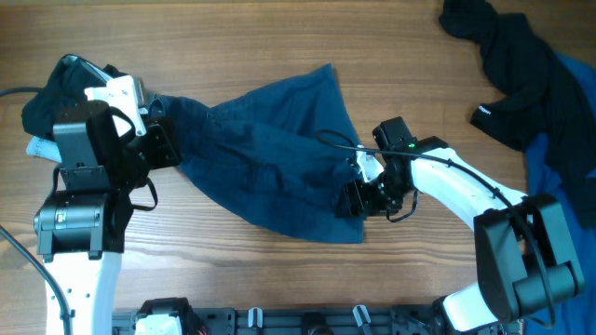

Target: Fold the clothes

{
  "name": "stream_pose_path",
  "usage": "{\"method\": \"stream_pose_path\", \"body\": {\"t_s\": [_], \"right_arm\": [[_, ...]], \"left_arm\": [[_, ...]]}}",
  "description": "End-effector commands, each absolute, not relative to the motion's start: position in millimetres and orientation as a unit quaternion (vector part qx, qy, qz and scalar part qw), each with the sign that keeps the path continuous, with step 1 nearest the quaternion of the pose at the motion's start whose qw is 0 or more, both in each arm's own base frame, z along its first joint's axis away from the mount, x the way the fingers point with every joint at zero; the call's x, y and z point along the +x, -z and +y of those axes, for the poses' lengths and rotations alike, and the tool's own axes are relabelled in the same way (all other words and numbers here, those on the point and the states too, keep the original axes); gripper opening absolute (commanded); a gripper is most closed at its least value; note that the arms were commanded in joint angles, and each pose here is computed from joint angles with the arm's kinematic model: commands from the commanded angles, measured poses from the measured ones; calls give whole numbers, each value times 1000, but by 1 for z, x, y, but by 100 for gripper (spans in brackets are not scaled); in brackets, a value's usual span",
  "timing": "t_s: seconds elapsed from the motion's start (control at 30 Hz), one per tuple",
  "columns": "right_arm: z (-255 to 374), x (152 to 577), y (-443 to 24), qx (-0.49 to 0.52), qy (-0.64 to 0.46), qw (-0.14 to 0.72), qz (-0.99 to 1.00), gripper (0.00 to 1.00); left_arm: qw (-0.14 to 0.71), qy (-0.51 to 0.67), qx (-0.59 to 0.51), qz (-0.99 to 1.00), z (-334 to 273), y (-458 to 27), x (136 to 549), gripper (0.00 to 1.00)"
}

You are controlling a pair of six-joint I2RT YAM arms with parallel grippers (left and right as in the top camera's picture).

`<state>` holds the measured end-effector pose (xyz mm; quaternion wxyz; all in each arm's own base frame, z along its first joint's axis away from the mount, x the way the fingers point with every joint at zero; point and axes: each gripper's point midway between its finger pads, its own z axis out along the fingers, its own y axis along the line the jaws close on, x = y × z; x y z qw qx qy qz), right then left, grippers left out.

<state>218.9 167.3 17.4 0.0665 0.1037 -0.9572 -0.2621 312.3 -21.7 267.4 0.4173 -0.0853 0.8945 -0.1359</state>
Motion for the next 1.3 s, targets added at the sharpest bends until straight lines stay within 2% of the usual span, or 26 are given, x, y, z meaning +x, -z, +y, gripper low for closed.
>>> {"method": "stream_pose_path", "body": {"t_s": [0.0, 0.27, 0.4, 0.53, 0.7, 0.97, 1.17, 1.27], "right_arm": [[146, 221, -4, 67, 190, 66, -977, 71], [125, 250, -1, 18, 182, 25, -983, 73], [134, 252, -4, 21, 207, 22, -978, 71], [135, 251, -3, 9, 208, 26, -978, 57], [144, 246, -3, 22, 213, 33, -976, 48], [150, 245, -6, 26, 222, 32, -974, 5], [153, 267, -50, 49, 239, -54, -968, 4], [137, 286, -92, 31, 232, -138, -962, 4]], "left_arm": [[423, 138, -79, 892, -22, -272, 313, 4], [424, 138, -79, 892, -22, -272, 314, 5], [424, 138, -79, 892, -22, -272, 314, 4], [424, 138, -79, 892, -22, -272, 314, 4], [424, 138, -79, 892, -22, -272, 314, 4], [423, 138, -79, 892, -22, -272, 313, 5], [424, 138, -79, 892, -22, -272, 314, 6], [424, 138, -79, 892, -22, -272, 314, 6]]}}
